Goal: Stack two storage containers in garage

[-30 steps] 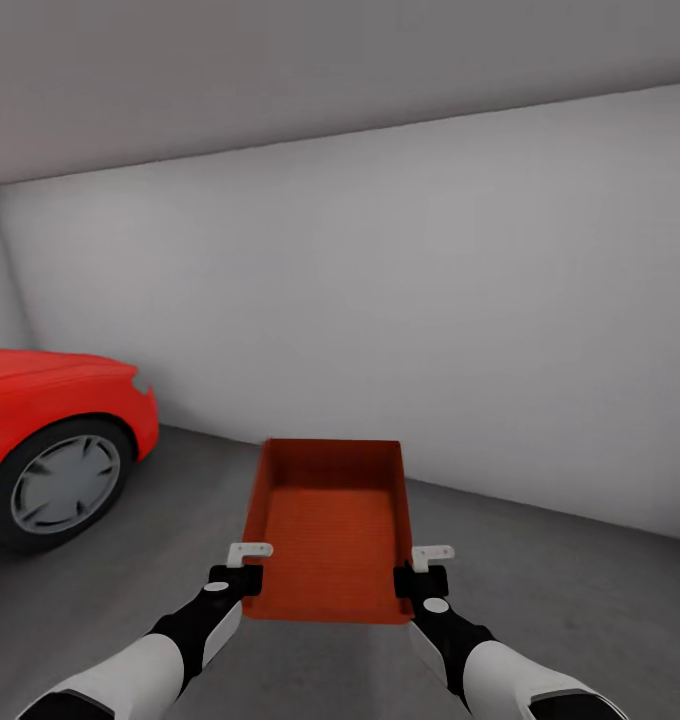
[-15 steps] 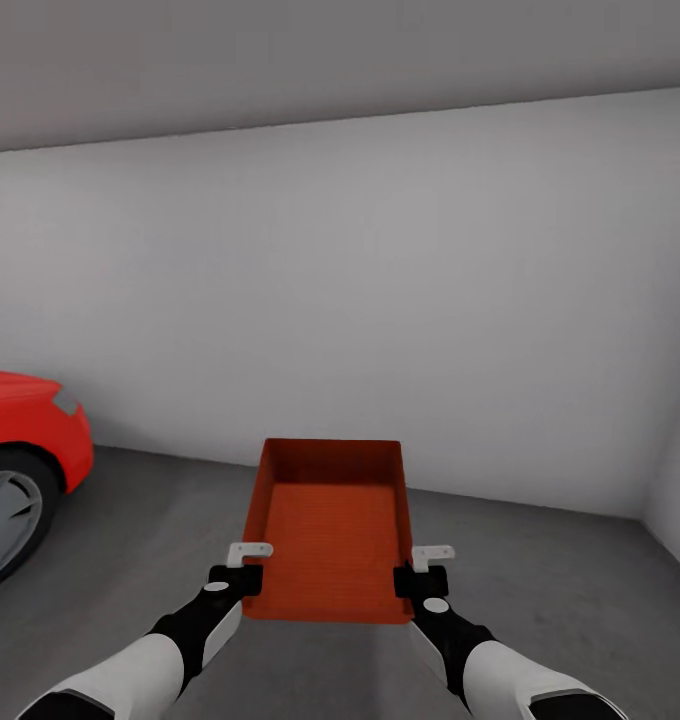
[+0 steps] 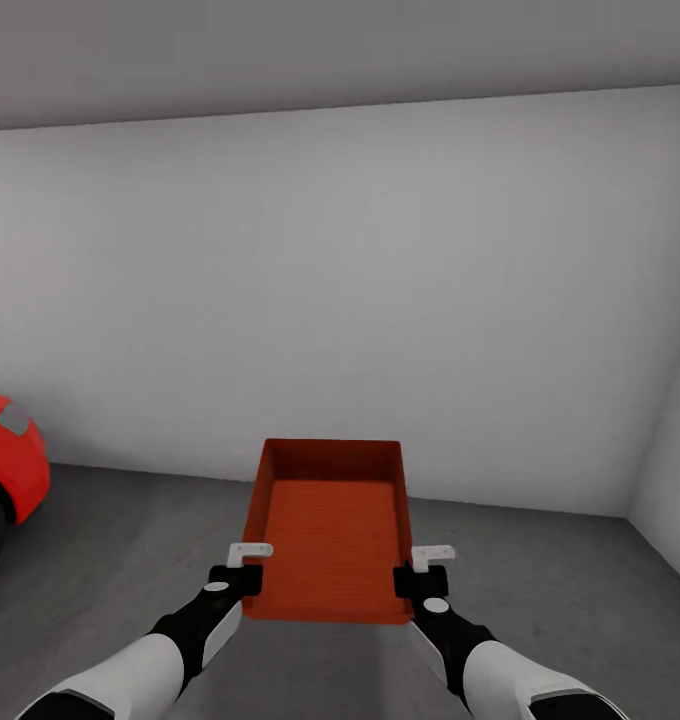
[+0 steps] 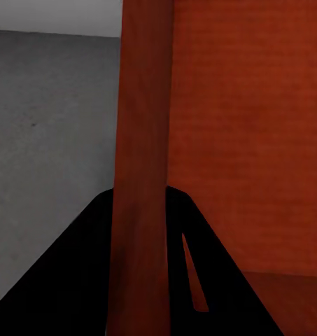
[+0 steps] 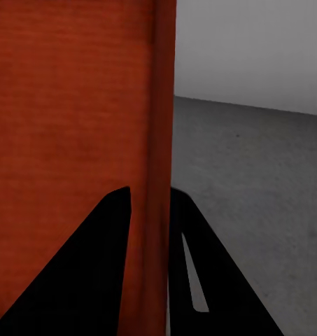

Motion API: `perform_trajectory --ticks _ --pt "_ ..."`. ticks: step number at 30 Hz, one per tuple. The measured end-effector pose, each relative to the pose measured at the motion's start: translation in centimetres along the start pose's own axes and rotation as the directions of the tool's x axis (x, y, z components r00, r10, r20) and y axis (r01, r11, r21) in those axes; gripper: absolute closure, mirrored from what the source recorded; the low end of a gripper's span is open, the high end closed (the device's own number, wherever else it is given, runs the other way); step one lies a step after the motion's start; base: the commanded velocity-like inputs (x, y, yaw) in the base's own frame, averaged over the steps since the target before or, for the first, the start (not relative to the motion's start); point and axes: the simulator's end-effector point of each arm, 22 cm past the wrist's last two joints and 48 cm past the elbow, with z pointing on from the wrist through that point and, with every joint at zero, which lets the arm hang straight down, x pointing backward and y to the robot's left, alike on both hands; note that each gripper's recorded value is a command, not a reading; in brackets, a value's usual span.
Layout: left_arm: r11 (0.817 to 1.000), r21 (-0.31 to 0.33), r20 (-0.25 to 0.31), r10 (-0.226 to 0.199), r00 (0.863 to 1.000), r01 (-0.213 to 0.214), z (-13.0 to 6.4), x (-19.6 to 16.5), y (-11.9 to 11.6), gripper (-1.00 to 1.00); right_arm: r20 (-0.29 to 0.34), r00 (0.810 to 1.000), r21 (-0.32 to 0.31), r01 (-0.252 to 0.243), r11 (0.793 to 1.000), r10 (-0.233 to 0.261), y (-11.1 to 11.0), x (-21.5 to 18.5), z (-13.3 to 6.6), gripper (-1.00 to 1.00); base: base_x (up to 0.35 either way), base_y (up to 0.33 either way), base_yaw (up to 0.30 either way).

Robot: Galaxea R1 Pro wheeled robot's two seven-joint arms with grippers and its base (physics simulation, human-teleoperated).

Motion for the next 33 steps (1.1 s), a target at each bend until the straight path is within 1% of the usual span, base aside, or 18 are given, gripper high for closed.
perform_trajectory --ticks 25,33 --pt "1.000 0.000 0.000 0.000 1.000 0.000 0.00 -0.01 -0.02 1.00 0.000 1.000 0.000 0.000 1.000 0.000 -0.02 0.00 0.00 1.00 0.316 0.140 0.000" --pt "1.000 0.000 0.000 0.000 1.000 0.000 -0.01 -0.01 -0.04 1.00 0.000 1.000 0.000 0.000 1.000 0.000 -0.04 0.00 0.01 1.00 0.320 0.026 0.000"
